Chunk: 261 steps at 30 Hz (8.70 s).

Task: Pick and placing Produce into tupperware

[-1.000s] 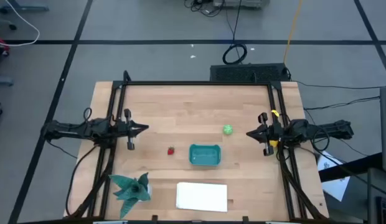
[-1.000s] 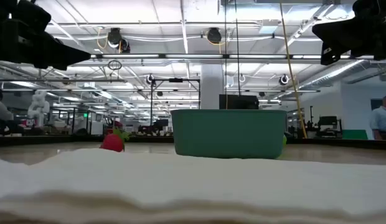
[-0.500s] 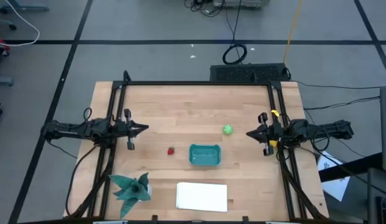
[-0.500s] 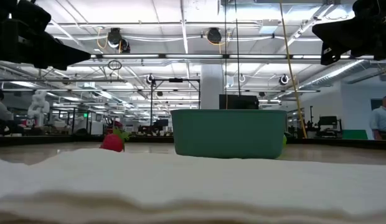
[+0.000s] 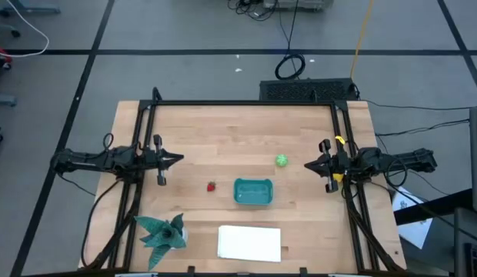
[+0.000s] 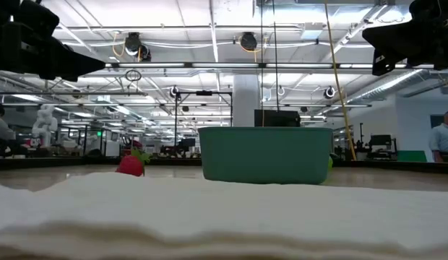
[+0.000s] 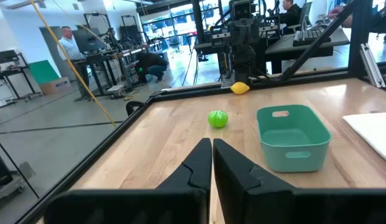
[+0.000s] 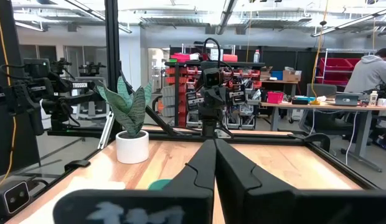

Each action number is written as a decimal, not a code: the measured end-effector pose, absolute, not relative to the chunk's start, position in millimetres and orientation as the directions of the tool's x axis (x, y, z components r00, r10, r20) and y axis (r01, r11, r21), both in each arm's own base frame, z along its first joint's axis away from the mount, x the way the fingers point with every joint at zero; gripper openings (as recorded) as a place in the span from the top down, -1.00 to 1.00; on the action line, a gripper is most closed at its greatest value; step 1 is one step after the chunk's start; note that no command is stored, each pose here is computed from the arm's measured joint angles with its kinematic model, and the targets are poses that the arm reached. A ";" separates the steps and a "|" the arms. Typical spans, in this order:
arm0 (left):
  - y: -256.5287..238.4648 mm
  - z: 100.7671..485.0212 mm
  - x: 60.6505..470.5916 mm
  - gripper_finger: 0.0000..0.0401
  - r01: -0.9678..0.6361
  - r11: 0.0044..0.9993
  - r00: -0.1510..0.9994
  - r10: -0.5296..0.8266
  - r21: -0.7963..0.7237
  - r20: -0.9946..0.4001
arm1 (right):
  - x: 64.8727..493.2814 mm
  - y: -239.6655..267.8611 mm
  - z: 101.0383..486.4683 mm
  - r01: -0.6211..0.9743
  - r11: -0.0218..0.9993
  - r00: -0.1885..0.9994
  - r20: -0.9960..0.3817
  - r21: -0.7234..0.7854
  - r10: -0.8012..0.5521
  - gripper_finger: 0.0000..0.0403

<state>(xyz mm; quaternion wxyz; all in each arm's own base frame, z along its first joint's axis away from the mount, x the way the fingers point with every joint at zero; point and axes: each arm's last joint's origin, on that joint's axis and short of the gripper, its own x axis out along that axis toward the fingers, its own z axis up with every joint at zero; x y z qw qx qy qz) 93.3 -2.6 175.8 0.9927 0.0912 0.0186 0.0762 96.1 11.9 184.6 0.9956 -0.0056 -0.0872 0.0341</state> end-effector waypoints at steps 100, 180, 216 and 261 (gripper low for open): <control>-2.6 187.1 93.0 0.89 -0.151 0.988 0.984 0.152 -0.018 0.091 | 94.1 10.6 196.7 -0.045 0.998 0.955 0.295 0.042 0.030 1.00; -1.6 266.9 153.8 0.90 0.053 0.998 0.997 -0.051 -0.038 0.049 | 104.4 6.7 179.6 0.138 0.984 0.985 0.088 0.111 -0.148 1.00; -1.7 328.8 197.1 0.89 0.046 0.999 0.999 -0.046 0.001 0.024 | 104.4 6.7 179.6 0.137 0.984 0.985 0.088 0.111 -0.147 1.00; -0.1 323.4 266.3 0.89 -0.208 0.965 0.667 0.019 -0.162 -0.745 | 104.7 6.7 179.2 0.139 0.985 0.985 0.083 0.101 -0.148 1.00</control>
